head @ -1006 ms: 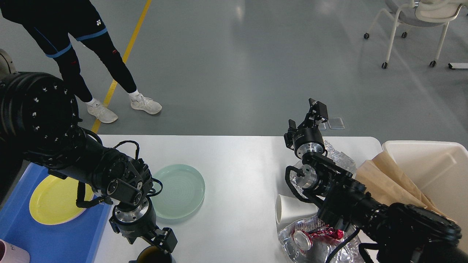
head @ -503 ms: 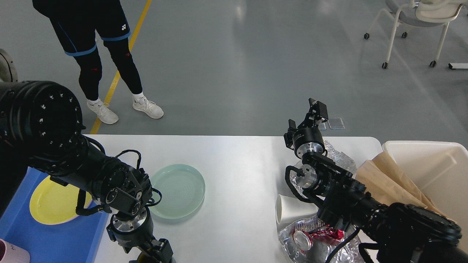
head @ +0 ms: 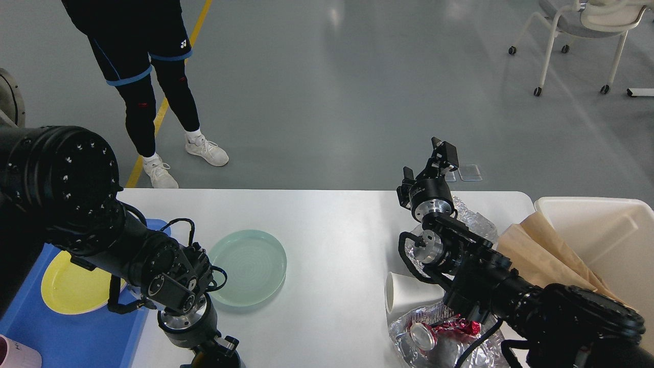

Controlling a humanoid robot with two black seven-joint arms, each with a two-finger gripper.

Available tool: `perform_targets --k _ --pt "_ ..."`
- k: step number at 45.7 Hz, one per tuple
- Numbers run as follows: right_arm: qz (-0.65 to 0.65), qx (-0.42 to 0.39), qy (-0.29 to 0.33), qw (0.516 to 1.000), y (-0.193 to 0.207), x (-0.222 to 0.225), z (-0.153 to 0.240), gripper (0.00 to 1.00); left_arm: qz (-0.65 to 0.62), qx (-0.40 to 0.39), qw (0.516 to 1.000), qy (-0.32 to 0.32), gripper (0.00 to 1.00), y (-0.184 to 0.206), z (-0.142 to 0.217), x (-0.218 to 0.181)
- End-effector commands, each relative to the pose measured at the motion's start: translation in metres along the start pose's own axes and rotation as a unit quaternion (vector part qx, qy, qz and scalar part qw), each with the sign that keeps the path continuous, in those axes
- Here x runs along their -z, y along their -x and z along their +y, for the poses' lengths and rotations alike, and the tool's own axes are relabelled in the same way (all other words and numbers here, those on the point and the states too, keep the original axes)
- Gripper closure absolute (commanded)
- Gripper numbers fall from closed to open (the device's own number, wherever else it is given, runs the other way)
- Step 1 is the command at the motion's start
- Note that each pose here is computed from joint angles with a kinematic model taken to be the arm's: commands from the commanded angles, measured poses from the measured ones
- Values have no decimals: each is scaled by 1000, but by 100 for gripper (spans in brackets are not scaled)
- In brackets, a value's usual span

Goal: Tidy desktop
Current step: 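Grasp the dark green mug with the left gripper, then lift the mug and set it in the blue tray corner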

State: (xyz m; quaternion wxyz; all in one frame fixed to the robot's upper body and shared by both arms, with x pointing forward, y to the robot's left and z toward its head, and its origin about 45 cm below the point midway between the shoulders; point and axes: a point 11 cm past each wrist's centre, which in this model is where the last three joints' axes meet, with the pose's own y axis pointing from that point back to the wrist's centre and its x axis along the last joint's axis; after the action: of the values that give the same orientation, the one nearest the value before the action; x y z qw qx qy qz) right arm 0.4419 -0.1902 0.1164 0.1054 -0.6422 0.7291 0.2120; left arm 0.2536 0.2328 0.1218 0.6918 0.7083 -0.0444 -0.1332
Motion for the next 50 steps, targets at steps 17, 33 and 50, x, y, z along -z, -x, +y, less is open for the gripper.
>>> perform_targets --k 17,33,50 --pt "0 0 0 1000 0 0 0 0 -25 30 999 -7 100 7 2 5" --pt "0 0 0 1000 0 0 0 0 9 18 1000 20 100 -22 74 22" --pt "0 0 0 1000 0 0 0 0 36 -156 983 90 100 -37 342 31"
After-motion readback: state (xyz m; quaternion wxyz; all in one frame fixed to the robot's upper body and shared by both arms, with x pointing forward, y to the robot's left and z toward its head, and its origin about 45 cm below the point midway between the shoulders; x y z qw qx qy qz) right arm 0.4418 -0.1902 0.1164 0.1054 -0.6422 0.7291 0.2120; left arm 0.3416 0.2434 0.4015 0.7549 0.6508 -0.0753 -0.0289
